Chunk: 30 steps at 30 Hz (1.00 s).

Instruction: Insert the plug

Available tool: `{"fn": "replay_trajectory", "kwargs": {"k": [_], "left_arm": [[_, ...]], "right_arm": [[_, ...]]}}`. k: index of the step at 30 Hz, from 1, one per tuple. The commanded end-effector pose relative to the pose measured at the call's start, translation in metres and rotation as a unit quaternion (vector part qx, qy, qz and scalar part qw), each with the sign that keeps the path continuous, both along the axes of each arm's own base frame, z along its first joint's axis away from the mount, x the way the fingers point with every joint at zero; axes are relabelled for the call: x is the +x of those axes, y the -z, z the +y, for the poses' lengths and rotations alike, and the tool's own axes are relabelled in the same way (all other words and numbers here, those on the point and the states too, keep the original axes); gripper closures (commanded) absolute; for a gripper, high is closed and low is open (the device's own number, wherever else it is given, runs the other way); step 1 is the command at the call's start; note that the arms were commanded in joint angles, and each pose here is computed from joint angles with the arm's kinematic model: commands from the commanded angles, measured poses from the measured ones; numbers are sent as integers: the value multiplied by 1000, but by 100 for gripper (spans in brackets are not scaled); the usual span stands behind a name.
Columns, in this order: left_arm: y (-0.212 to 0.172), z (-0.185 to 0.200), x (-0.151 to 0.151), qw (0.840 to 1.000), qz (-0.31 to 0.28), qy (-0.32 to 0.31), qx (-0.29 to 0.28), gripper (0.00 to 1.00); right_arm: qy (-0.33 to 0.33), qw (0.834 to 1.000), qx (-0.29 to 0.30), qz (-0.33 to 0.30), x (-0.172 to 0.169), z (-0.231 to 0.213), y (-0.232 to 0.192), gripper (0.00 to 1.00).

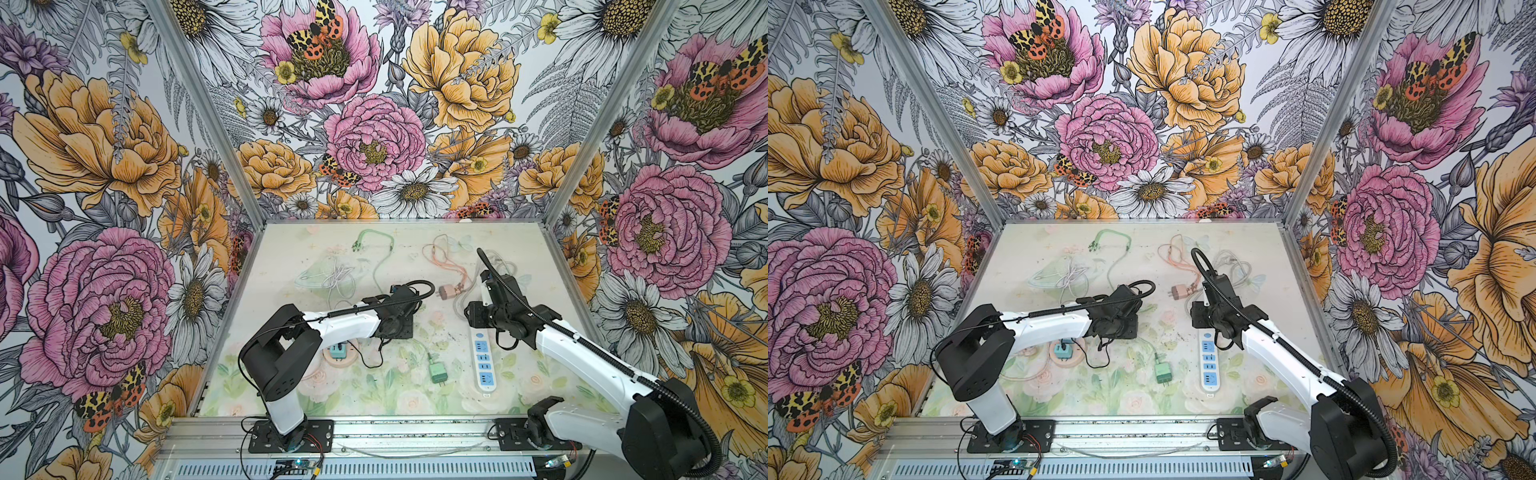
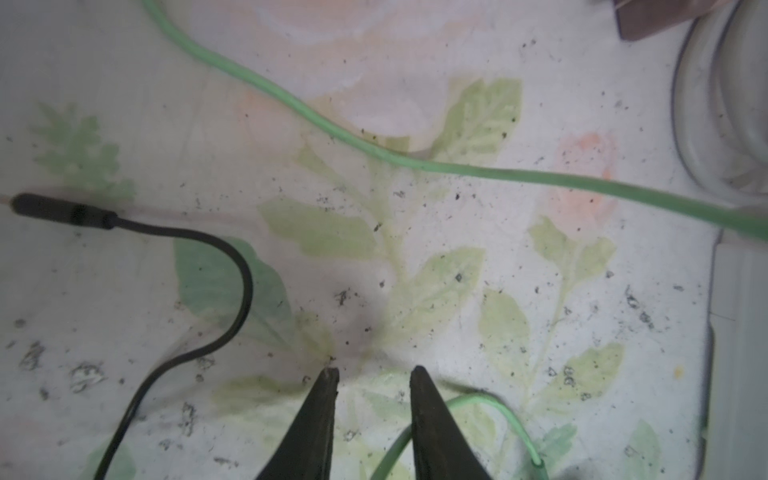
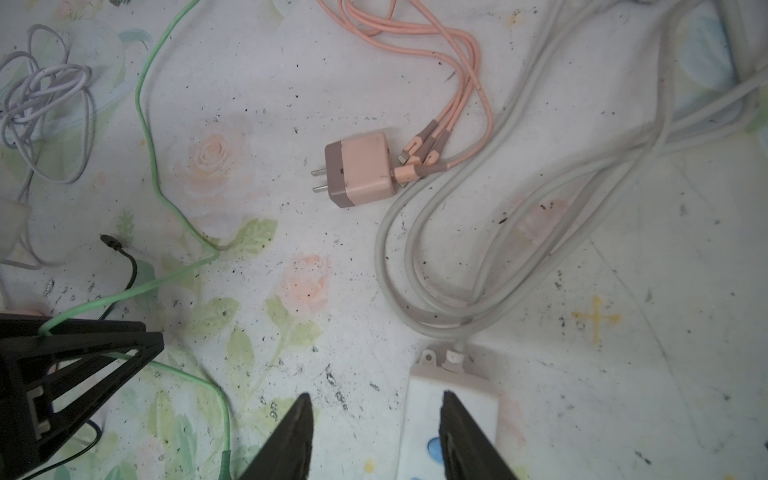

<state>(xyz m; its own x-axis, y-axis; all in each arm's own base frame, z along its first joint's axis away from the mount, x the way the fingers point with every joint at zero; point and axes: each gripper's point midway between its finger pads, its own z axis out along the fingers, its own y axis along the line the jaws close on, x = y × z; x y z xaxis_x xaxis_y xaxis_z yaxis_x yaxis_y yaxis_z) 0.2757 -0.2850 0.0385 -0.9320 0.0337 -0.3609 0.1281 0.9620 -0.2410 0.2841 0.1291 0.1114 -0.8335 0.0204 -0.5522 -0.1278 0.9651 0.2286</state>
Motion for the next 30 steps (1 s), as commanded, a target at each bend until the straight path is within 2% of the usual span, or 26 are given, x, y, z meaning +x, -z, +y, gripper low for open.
{"fn": "replay_trajectory", "kwargs": {"k": [1, 5, 8, 13, 18, 23, 27, 30], "left_arm": [[-13, -23, 18, 999, -23, 26, -40, 67], [-14, -25, 34, 997, -23, 20, -65, 66], [-21, -17, 46, 996, -28, 7, -81, 59], [-69, -16, 52, 989, -67, 56, -120, 50], [-103, -8, 52, 980, -85, 70, -166, 49], [-117, -20, 42, 967, -78, 114, -214, 49], [-128, -26, 46, 963, -101, 124, -216, 49], [-142, -44, 43, 951, -117, 175, -224, 49]], "right_arm": [[3, 1000, -12, -2, -2, -4, 3, 49], [8, 999, -30, -7, 1, -9, 4, 49], [11, 999, -39, -12, 4, -12, 2, 49], [12, 999, -46, -15, 10, -13, 0, 48], [15, 999, -50, -11, 17, -12, 2, 48], [15, 998, -55, -13, 20, -12, 1, 48], [25, 997, -65, -27, 22, -19, -6, 48], [28, 997, -62, -41, 24, -23, -15, 46]]}}
